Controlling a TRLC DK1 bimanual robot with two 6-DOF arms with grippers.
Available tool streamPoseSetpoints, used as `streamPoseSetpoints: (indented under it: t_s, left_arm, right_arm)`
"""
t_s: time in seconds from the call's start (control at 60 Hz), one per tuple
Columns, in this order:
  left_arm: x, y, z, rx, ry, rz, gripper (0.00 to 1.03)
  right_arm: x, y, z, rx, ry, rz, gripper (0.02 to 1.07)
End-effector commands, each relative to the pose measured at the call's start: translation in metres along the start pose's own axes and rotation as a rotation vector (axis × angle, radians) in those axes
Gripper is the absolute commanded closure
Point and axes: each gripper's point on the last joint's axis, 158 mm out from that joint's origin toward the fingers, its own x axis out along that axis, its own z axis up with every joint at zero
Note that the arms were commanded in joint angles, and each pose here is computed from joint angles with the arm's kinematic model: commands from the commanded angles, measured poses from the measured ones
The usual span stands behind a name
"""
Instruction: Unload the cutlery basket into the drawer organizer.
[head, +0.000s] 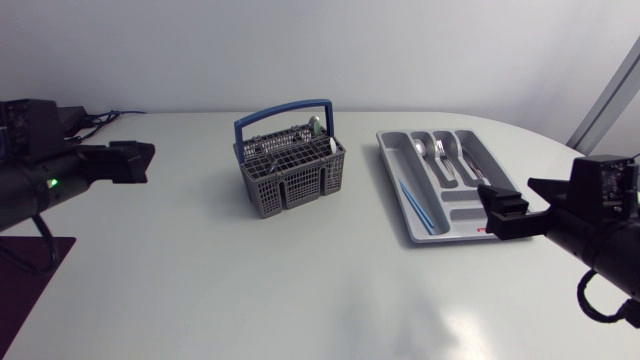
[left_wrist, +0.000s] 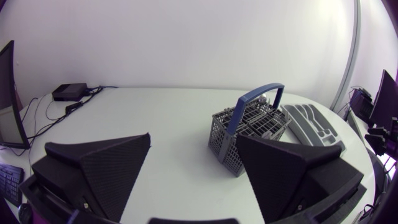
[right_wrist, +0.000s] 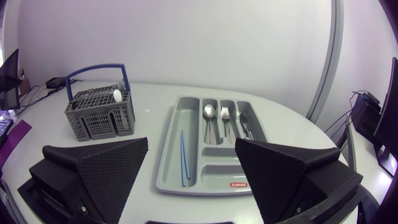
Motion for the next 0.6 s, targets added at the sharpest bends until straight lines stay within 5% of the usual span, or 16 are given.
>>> streamPoseSetpoints:
  t_s: [0.0, 0.183, 0.3, 0.583]
  left_arm:
    - [0.018, -0.004, 0.020, 0.032, 0.012, -0.002, 0.10]
    - [0.070, -0.021, 0.027, 0.309, 0.139, -0.050, 0.16]
    - [0.093, -0.034, 0.019, 0.381, 0.217, -0.088, 0.16]
    - [0.136, -0.079, -0.011, 0.538, 0.270, -0.450, 0.16]
  right_arm:
    - [0.006, 0.010, -0.003, 0.007, 0.064, 0.030, 0.06]
    - [0.005, 0.030, -0.013, -0.105, 0.111, 0.102, 0.06]
    - [0.008, 0.034, -0.019, -0.122, 0.143, 0.123, 0.06]
    - [0.007, 0.045, -0.028, -0.275, 0.190, 0.192, 0.06]
